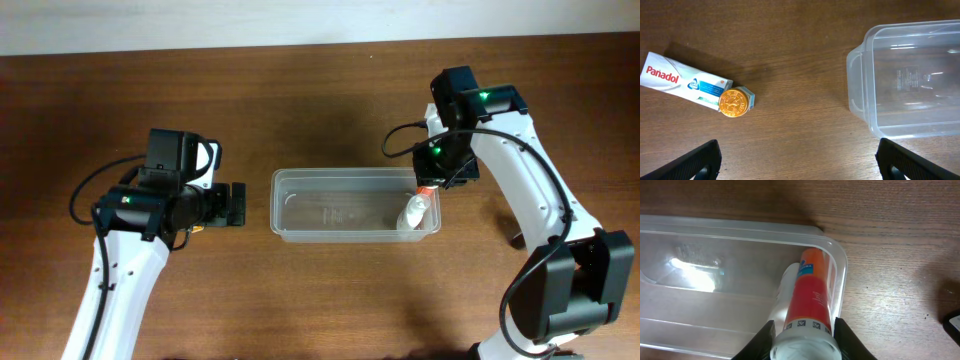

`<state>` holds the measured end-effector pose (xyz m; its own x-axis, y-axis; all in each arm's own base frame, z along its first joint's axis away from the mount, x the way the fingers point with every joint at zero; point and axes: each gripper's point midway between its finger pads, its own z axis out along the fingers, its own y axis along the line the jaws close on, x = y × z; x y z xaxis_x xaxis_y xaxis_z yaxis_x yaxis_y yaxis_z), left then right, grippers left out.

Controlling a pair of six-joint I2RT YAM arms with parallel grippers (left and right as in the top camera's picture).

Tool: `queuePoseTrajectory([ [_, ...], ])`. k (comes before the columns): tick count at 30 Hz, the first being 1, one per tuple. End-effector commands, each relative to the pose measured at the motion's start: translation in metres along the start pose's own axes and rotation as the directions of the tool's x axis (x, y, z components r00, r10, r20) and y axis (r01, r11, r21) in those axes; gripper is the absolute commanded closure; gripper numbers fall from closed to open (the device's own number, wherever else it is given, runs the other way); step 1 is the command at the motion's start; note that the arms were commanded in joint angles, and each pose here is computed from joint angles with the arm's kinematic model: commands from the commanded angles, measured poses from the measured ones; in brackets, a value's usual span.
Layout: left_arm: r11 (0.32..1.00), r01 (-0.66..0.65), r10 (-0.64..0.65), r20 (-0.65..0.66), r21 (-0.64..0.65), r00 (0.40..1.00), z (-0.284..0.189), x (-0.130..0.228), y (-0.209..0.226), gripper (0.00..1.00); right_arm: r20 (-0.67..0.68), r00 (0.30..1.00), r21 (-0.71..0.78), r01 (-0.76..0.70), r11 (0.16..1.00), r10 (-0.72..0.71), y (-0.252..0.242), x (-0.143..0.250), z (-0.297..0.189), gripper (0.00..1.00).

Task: Pack container
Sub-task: 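Grasp the orange Redoxon tube with the right gripper and place it in the container, then grasp the small dark bottle with the right gripper and place it in the container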

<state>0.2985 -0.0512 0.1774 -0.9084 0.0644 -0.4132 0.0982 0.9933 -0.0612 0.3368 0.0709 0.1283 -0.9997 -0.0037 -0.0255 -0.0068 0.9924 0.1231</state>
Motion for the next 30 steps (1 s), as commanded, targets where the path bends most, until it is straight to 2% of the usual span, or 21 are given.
queuePoseTrajectory([
  [1,1.0,0.0,0.0,0.017,0.002,1.0,-0.004,-0.007,-0.001,0.01,-0.007,1.0,-0.001,0.007,1.0,-0.007,0.003,0.001,0.002,0.68],
  [6,1.0,0.0,0.0,0.017,0.002,1.0,-0.004,-0.007,-0.001,0.01,-0.01,1.0,-0.001,0.007,1.0,-0.007,0.003,0.002,0.002,0.56],
  [11,1.0,0.0,0.0,0.017,0.002,1.0,-0.004,-0.007,-0.001,0.01,-0.004,1.0,-0.001,0.007,1.0,-0.007,0.003,0.002,0.0,0.55],
  [15,1.0,0.0,0.0,0.017,0.002,1.0,-0.004,-0.007,-0.001,0.01,0.071,0.997,0.057,0.001,0.998,-0.005,-0.006,-0.006,-0.025,0.53],
  [20,1.0,0.0,0.0,0.017,0.002,1.0,-0.004,-0.007,-0.001,0.0,0.287,0.949,0.065,-0.157,0.985,0.133,-0.028,-0.015,-0.096,0.45],
  [23,1.0,0.0,0.0,0.017,0.002,1.0,-0.004,-0.007,-0.001,0.01,0.398,0.869,0.008,-0.322,0.947,0.293,-0.061,-0.009,-0.134,0.3],
  [26,1.0,0.0,0.0,0.017,0.002,1.0,-0.004,-0.007,-0.001,0.01,0.417,0.812,-0.007,-0.446,0.895,0.408,-0.1,0.005,-0.146,0.24],
  [30,1.0,0.0,0.0,0.017,0.002,1.0,-0.004,-0.007,-0.001,0.01,0.353,0.751,0.013,-0.601,0.799,0.559,-0.153,0.032,-0.135,0.13],
])
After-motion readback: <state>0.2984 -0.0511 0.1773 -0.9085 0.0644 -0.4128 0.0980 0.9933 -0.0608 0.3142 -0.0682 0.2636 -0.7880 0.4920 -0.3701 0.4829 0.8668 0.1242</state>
